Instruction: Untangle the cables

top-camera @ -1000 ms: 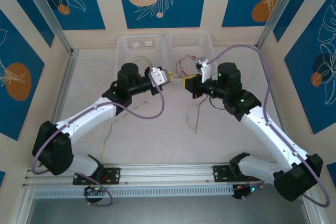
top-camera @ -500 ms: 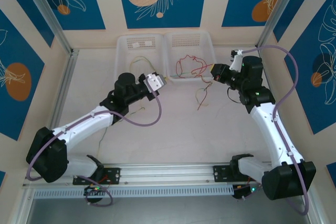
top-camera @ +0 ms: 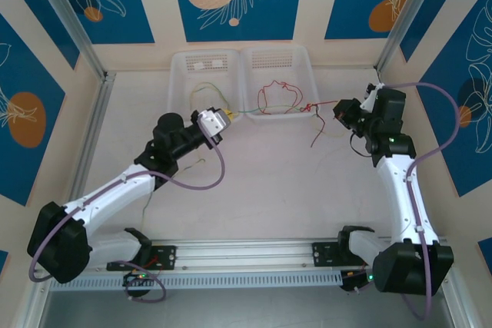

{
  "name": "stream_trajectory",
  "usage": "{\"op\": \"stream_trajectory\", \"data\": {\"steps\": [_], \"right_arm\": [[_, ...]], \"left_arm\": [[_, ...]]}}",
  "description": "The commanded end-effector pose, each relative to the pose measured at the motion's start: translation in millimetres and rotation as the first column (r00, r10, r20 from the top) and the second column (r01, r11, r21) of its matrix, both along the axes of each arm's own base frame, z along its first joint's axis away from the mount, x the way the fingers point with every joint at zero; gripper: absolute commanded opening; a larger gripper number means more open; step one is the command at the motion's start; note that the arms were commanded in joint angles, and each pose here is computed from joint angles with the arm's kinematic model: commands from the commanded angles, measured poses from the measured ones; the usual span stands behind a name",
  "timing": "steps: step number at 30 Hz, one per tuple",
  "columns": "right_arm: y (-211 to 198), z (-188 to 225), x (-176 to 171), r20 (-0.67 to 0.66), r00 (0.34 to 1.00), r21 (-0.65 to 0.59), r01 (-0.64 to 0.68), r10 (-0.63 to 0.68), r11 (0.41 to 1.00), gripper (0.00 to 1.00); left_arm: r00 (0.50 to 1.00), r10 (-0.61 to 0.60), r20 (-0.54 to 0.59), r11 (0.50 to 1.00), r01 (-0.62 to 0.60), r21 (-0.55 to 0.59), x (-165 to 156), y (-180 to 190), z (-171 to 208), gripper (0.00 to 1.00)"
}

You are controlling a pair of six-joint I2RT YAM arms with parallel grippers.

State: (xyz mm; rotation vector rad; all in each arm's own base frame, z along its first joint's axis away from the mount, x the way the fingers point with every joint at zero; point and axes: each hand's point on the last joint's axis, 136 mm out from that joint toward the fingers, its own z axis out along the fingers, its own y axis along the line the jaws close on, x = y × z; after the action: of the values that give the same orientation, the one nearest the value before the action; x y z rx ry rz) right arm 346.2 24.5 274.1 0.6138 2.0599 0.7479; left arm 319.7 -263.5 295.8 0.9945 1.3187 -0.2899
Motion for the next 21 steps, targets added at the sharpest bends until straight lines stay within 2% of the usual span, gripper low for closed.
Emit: {"op": "stream_trajectory", "data": {"steps": [1, 5, 11, 14, 16, 18, 21], "right_arm": [[-55, -13, -6, -0.056, 0.965, -0.051, 0.254, -0.256, 0.966, 0.0], [-78, -26, -16, -0.114, 0.933, -0.023, 0.34, -0.34, 0.94, 0.0], [-83, -26, -18, -0.104, 0.936, 0.011, 0.34, -0.337, 0.94, 0.0], [-50, 1, -7, 0.029, 0.983, 0.043, 0.182, -0.183, 0.982, 0.0], [-8, 23, -1, 0.141, 0.99, 0.033, -0.005, 0.001, 0.999, 0.0], [37, 38, -3, 0.217, 0.959, -0.01, -0.182, 0.18, 0.983, 0.0], [103, 50, -19, 0.282, 0.862, -0.124, -0.402, 0.42, 0.907, 0.0]], "left_arm": [[0.991, 0.133, 0.023, 0.988, -0.131, -0.079, 15, 33, 18, 0.0], [0.984, 0.178, 0.007, 0.972, -0.175, -0.154, 20, 54, 22, 0.0], [0.971, 0.24, -0.021, 0.956, -0.24, -0.168, 29, 74, 17, 0.0], [0.977, 0.208, -0.05, 0.965, -0.214, -0.151, 31, 67, 14, 0.0], [0.982, 0.169, -0.083, 0.971, -0.18, -0.158, 32, 59, 12, 0.0], [0.985, 0.133, -0.107, 0.971, -0.151, -0.183, 33, 51, 13, 0.0], [0.984, 0.123, -0.133, 0.968, -0.148, -0.203, 38, 44, 16, 0.0]]}}
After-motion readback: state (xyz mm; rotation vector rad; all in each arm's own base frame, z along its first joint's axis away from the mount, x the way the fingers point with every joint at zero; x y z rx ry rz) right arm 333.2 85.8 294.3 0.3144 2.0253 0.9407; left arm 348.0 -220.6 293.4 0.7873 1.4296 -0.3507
